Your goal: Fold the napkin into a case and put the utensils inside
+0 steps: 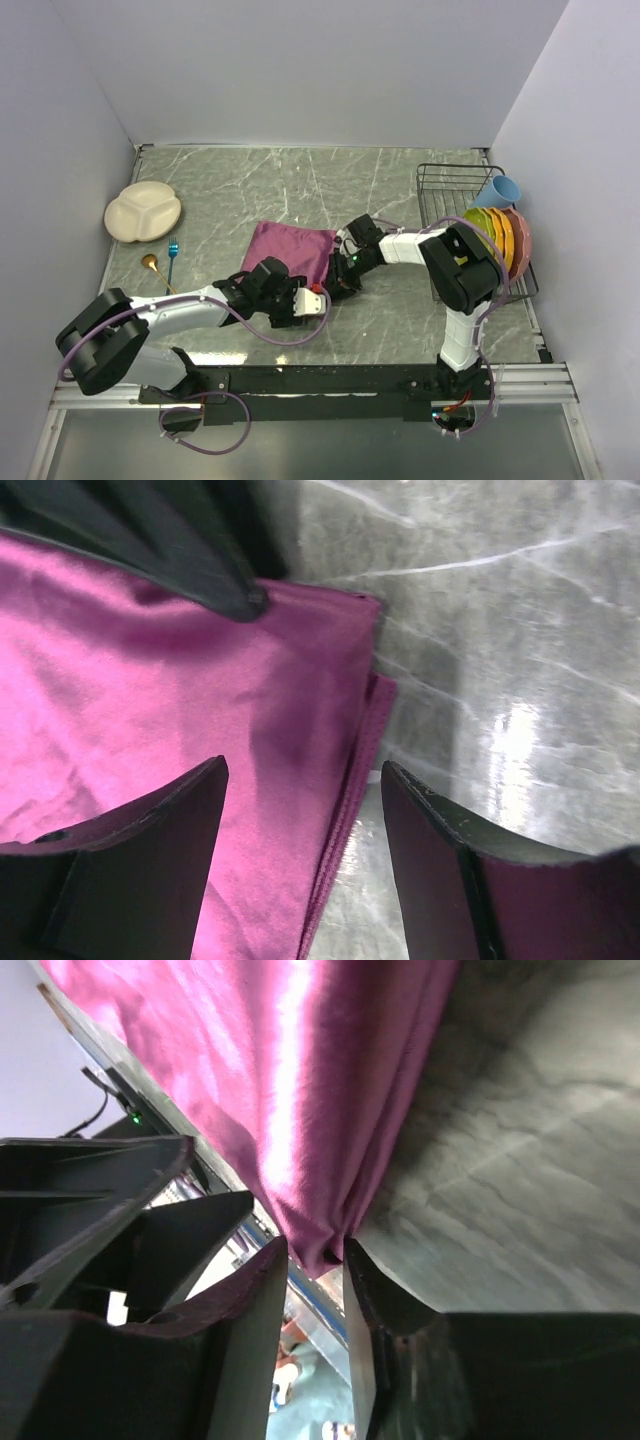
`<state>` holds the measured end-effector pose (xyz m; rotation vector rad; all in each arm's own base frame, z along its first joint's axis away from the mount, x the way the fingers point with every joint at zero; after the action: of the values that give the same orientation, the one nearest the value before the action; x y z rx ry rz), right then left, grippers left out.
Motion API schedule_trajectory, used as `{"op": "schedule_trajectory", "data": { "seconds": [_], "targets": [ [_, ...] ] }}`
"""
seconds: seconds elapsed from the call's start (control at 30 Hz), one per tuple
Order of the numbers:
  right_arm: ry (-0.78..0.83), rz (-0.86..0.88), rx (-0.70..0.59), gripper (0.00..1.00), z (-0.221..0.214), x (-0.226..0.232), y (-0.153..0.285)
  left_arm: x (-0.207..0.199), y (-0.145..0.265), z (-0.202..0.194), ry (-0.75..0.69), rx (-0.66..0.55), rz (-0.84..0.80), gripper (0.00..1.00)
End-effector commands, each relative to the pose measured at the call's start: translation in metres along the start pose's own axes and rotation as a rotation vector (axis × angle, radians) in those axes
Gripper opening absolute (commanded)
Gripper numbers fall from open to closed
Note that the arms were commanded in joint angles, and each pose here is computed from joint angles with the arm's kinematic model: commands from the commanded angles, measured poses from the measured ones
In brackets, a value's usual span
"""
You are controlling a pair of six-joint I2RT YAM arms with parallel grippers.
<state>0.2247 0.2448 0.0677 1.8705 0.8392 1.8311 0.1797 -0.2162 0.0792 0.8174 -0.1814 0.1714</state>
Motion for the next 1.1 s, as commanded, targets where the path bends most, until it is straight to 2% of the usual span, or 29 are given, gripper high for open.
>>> {"op": "schedule_trajectory", "data": {
  "seconds": [0.0, 0.17, 0.3, 0.37, 0.43, 0.47, 0.57, 0.77, 0.93, 1.07],
  "targets": [
    [-0.014, 0.009, 0.031, 0.33, -0.003, 0.000, -0.008, 0.006, -0.008, 0.006, 0.011, 0.008, 0.033, 0.68],
    [-0.041, -0.006, 0.047, 0.17, -0.008, -0.005, -0.009, 0.004, -0.012, 0.003, 0.021, 0.040, 0.022, 0.65],
    [-0.034, -0.018, 0.052, 0.15, -0.006, -0.004, -0.007, 0.007, 0.000, 0.017, 0.072, 0.000, 0.025, 0.63],
    [-0.015, -0.057, 0.053, 0.14, -0.005, -0.010, -0.006, 0.019, 0.020, 0.031, 0.172, -0.049, 0.050, 0.64],
    [-0.001, -0.085, 0.070, 0.20, -0.001, -0.015, -0.002, 0.035, 0.044, 0.040, 0.267, -0.074, 0.045, 0.64],
    [0.006, -0.082, 0.075, 0.32, 0.001, -0.014, 0.000, 0.040, 0.051, 0.040, 0.294, -0.073, 0.047, 0.64],
    [0.054, -0.070, 0.047, 0.45, 0.015, -0.005, 0.016, 0.056, 0.071, 0.026, 0.370, -0.033, 0.069, 0.63],
    [0.150, -0.071, -0.040, 0.48, 0.034, 0.015, 0.055, 0.074, 0.071, -0.026, 0.444, 0.120, 0.117, 0.55],
    [0.157, -0.146, -0.167, 0.40, 0.071, 0.005, 0.068, 0.076, 0.055, -0.051, 0.505, 0.221, 0.084, 0.42],
    [0.146, -0.162, -0.238, 0.37, 0.096, 0.002, 0.074, 0.069, 0.048, -0.064, 0.524, 0.288, 0.043, 0.35]
  ]
}}
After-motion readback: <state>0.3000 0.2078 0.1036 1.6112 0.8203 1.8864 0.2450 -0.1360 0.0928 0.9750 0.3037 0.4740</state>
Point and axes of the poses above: each gripper's point midway between its finger pads, its own y axis back along the fingers, its own x axis along the line the jaws close on, z = x × y, the point moved 6 cm from there along y, back along the fingers, and after that the axes turned 4 degrees about y, right-handed, at the moved point
